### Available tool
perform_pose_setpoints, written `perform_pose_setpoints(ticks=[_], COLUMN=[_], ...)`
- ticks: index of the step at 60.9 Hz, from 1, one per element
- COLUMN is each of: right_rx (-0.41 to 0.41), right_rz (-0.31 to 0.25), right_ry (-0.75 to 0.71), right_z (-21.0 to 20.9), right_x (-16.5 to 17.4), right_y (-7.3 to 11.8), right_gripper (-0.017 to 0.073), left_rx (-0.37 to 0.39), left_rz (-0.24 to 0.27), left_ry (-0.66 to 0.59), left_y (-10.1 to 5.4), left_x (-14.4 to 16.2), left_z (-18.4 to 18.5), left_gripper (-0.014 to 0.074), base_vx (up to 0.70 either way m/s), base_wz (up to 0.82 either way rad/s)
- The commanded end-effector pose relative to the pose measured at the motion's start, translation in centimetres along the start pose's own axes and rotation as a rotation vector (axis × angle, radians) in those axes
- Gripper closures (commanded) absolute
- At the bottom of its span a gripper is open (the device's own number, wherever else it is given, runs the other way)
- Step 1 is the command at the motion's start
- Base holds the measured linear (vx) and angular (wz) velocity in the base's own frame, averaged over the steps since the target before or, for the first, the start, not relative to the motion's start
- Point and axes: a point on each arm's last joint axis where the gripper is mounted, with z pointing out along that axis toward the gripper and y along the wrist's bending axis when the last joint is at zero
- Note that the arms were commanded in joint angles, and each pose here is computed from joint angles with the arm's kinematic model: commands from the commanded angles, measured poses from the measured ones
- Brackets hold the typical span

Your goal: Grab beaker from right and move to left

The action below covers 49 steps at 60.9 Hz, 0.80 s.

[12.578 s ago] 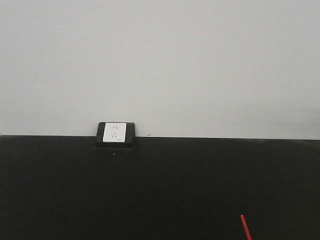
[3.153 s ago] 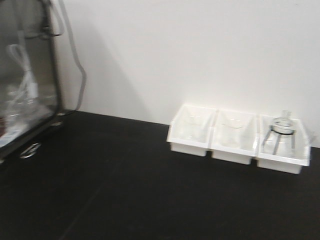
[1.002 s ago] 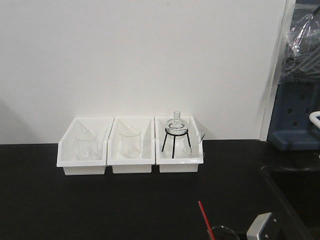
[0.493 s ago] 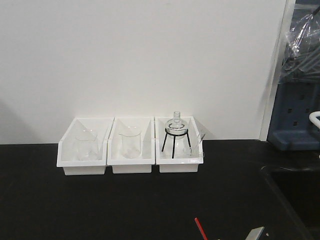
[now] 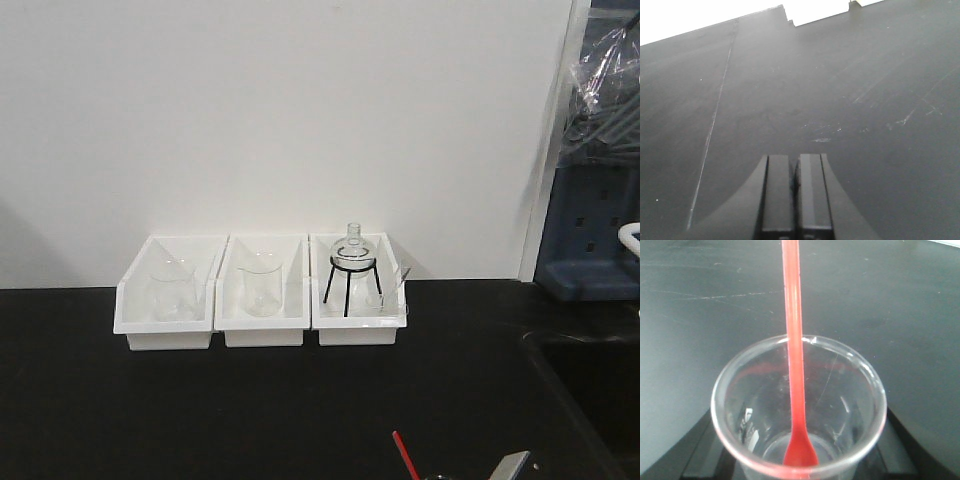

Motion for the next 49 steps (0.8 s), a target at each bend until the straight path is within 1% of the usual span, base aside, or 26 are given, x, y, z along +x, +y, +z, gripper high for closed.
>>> perform_pose_setpoints(ticks=[1,3,7,13,17,21,27,28,31,36,39,40,41,49], right_rx=[0.013,0.015,0.019,0.023,0.035,0.076,0.144,0.155,0.181,0.215,0.221,0.217,0.219,0.234], right_rz=[-0.037,-0.036,-0.044,-0.05,-0.058,-0.057,-0.041,-0.025,-0.023,-0.055,-0.081,-0.098,-0.095,-0.15], right_ry=[-0.065,-0.06,-0.034,0.043,0.11,0.153,0.214,0.22,0.243,0.274,0.286,0.294,0.293,0.275], right_z=[-0.3,-0.3,-0.4,-0.9,-1.3,-2.1,-3.3,-3.5,-4.2,-5.5,-6.2,-6.4,-6.6,-8.6], right_x=[-1.5,-1.4,-1.4,-1.5,-1.7,-2.5,-3.5,-3.7,-4.4,-5.5,-6.2,-6.4,-6.6,-8.5], right_y=[-0.3,-0.2,-0.2,-0.1,-0.1,-0.1,-0.1,-0.1,0.0,0.5,0.9,1.0,1.2,2.5], right_gripper=[0.0062,0.0013,-0.0057,-0.0098,-0.0095,-0.0085,-0.0057,-0.0052,-0.0036,-0.0011,-0.0001,0.0001,0.0004,0.0027], left_rx=[-0.004,-0.004,-0.004,-0.004,-0.004,-0.004,-0.004,-0.004,-0.004,-0.004,-0.004,-0.004,-0.004,-0.004], left_rz=[0.001,0.001,0.001,0.001,0.001,0.001,0.001,0.001,0.001,0.001,0.001,0.001,0.001,0.001], left_ry=[-0.065,-0.065,-0.065,-0.065,-0.065,-0.065,-0.065,-0.065,-0.065,-0.065,-0.065,-0.065,-0.065,-0.065], left_y=[0.0,0.0,0.0,0.0,0.0,0.0,0.0,0.0,0.0,0.0,0.0,0.0,0.0,0.0], left_x=[-0.2,-0.2,-0.2,-0.2,-0.2,-0.2,-0.2,-0.2,-0.2,-0.2,-0.2,-0.2,-0.2,-0.2], left_z=[0.2,0.2,0.2,0.2,0.2,0.2,0.2,0.2,0.2,0.2,0.2,0.2,0.2,0.2], left_gripper=[0.06,0.06,0.06,0.06,0.06,0.06,0.06,0.06,0.06,0.06,0.06,0.06,0.06,0.06], base_vx=[0.0,0.0,0.0,0.0,0.0,0.0,0.0,0.0,0.0,0.0,0.0,0.0,0.0,0.0], base_wz=[0.0,0.0,0.0,0.0,0.0,0.0,0.0,0.0,0.0,0.0,0.0,0.0,0.0,0.0])
